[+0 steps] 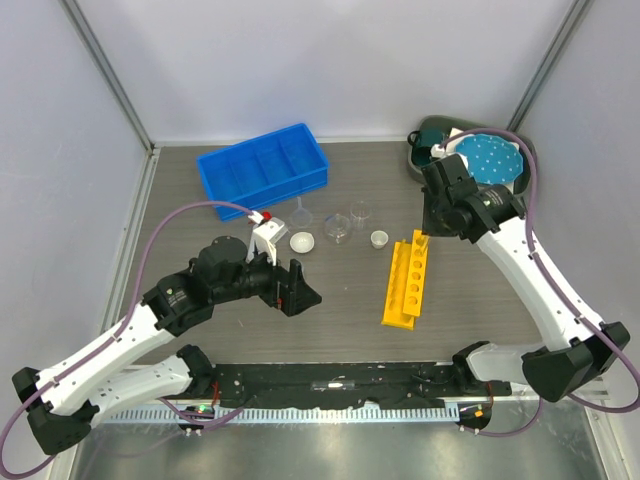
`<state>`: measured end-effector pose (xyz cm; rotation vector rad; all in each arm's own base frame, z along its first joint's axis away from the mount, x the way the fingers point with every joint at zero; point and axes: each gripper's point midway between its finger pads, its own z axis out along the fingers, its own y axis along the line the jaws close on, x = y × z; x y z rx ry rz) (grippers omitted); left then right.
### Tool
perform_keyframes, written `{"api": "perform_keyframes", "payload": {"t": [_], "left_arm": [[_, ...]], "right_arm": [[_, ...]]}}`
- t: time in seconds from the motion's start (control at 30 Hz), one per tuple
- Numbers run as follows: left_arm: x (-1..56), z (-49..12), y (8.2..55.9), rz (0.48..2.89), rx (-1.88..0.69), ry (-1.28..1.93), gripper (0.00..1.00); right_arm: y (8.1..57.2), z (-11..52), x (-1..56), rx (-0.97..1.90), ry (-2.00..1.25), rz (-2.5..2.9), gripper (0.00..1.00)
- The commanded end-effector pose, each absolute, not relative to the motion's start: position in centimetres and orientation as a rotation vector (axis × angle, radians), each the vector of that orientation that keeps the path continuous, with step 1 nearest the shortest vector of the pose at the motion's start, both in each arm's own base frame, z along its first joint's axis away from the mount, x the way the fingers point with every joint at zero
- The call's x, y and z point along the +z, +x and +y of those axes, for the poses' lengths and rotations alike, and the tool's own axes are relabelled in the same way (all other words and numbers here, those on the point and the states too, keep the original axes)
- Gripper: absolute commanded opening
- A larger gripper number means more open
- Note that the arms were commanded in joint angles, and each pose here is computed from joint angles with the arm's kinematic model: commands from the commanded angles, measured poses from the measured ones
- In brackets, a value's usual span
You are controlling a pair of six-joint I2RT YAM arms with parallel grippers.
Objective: Organize the chemistry lab equipment
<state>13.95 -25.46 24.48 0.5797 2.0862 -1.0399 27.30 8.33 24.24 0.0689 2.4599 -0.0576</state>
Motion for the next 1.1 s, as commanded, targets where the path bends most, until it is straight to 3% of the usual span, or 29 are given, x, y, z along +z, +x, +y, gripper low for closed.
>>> {"api": "perform_keyframes", "payload": {"t": [0.0,1.07], "left_arm": [[24.8,-25.8,13.6,2.070,-1.077,0.596,0.97],[24.5,-25.9,13.8,2.084,-1.067,0.601,0.95]], "right_arm": [[28.6,8.6,24.6,-0.044,0.088,2.417,0.18],[28.7,8.2,18.3,-0.083,0.130,2.514,0.17]]}}
